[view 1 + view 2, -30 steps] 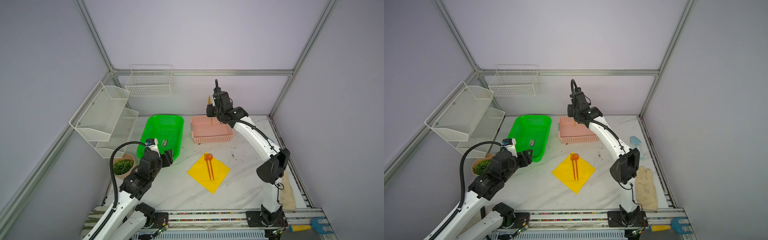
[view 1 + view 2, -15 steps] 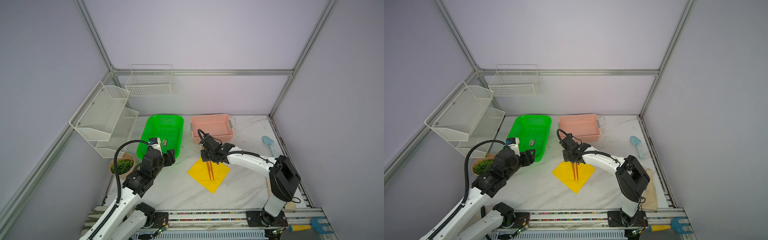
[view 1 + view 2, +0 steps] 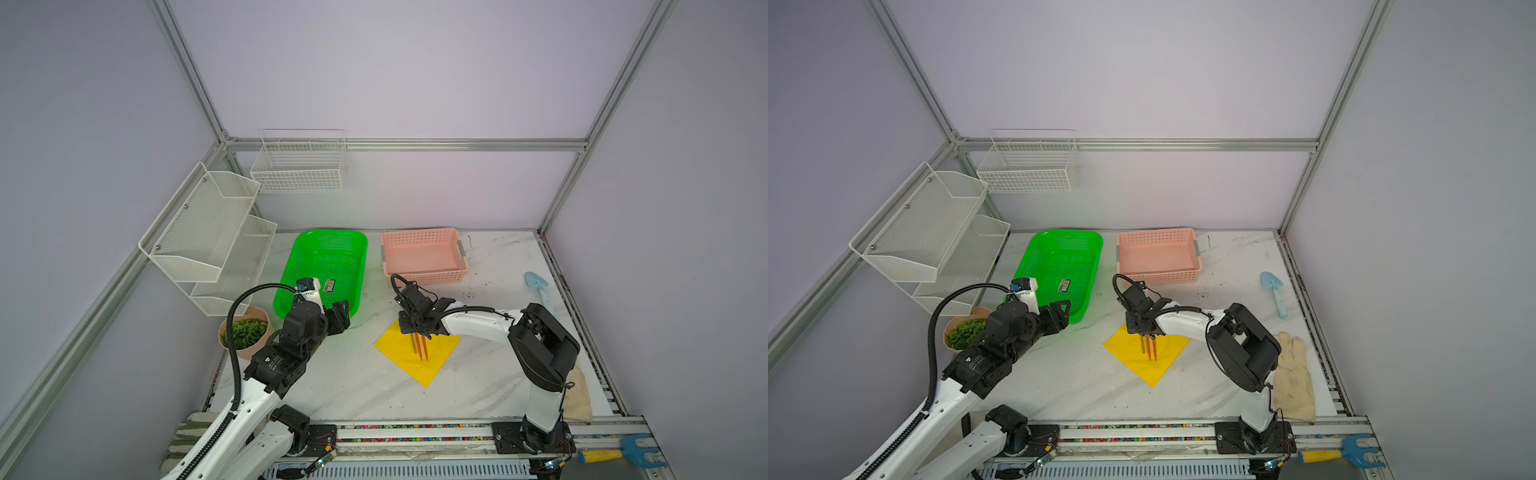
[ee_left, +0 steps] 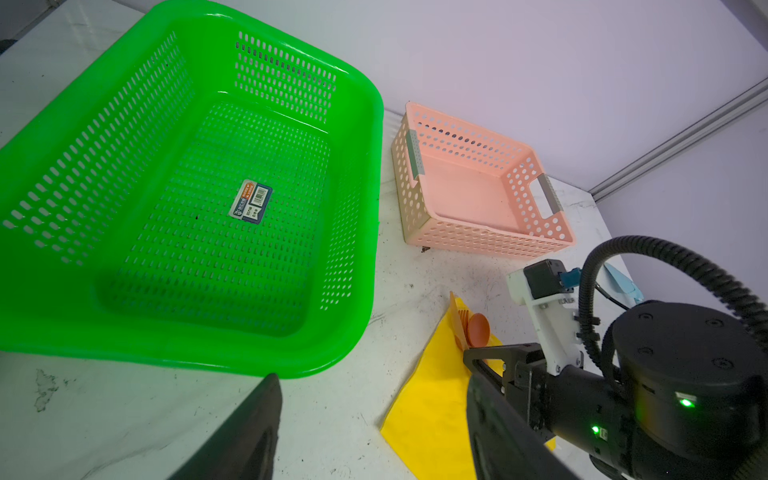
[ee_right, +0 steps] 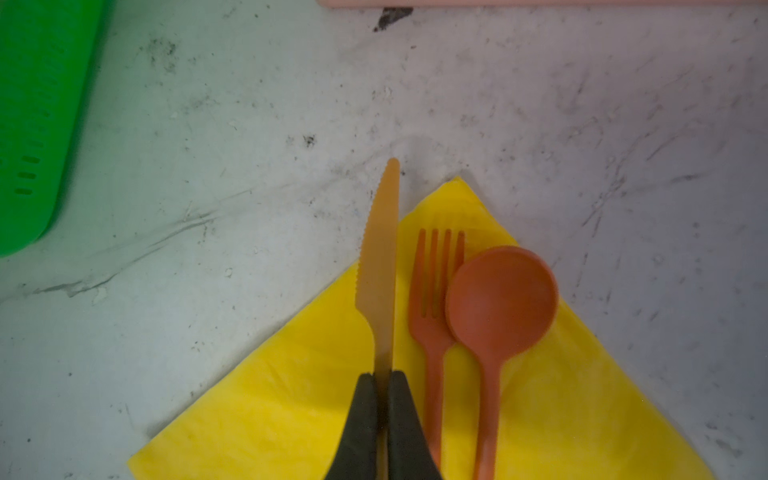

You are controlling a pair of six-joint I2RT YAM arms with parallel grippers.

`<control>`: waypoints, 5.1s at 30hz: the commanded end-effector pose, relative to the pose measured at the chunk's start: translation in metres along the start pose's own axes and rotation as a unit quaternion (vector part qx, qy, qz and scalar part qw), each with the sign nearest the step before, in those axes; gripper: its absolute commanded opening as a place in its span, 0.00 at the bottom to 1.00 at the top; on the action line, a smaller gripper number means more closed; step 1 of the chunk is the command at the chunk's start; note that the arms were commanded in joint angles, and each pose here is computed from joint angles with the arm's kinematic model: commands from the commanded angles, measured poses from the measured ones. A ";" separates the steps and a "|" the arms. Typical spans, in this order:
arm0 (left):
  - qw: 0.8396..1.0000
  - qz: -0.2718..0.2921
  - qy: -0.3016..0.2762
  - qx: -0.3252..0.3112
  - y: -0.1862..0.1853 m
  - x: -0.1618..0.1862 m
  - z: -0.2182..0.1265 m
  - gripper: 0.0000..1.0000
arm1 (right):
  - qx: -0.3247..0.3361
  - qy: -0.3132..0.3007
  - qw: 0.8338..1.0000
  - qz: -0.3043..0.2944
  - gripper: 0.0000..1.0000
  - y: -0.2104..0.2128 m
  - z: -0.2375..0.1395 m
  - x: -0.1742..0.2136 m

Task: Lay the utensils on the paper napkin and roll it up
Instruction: 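Lower the yellow knife onto the napkin beside the fork with the right gripper, then open the right gripper and raise it while the left gripper reaches to the napkin corner, then grasp the napkin corner nearest the robot with the left gripper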

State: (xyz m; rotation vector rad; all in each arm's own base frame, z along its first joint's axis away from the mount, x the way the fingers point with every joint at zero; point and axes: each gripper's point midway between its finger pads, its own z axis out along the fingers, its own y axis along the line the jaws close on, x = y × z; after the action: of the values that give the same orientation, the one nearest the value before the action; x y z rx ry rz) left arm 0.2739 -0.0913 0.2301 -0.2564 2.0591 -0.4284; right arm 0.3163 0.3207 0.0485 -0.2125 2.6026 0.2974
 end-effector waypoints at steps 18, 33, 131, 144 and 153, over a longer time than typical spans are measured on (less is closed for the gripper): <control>1.000 -0.001 -0.002 -0.002 0.004 0.006 0.004 0.69 | 0.008 -0.008 1.000 0.019 0.05 -0.001 0.006 0.007; 1.000 0.000 -0.005 0.000 0.003 0.003 0.001 0.70 | 0.014 -0.005 1.000 0.023 0.05 -0.004 0.007 0.013; 0.789 0.508 0.212 0.273 -0.220 0.226 -0.011 0.58 | -0.024 -0.242 0.960 0.135 0.42 -0.119 -0.211 -0.123; 0.757 0.535 0.285 0.245 -0.207 0.283 0.019 0.46 | -0.026 -0.230 0.963 0.136 0.42 -0.124 -0.199 -0.112; 0.748 0.554 0.294 0.220 -0.195 0.293 0.030 0.41 | -0.020 -0.228 0.963 0.140 0.42 -0.129 -0.194 -0.110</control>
State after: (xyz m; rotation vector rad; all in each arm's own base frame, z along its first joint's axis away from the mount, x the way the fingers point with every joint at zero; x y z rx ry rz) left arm 0.1434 -0.3489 0.0314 1.5412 2.2671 -0.1611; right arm 0.3460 0.1617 0.2384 0.1880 2.1955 0.4337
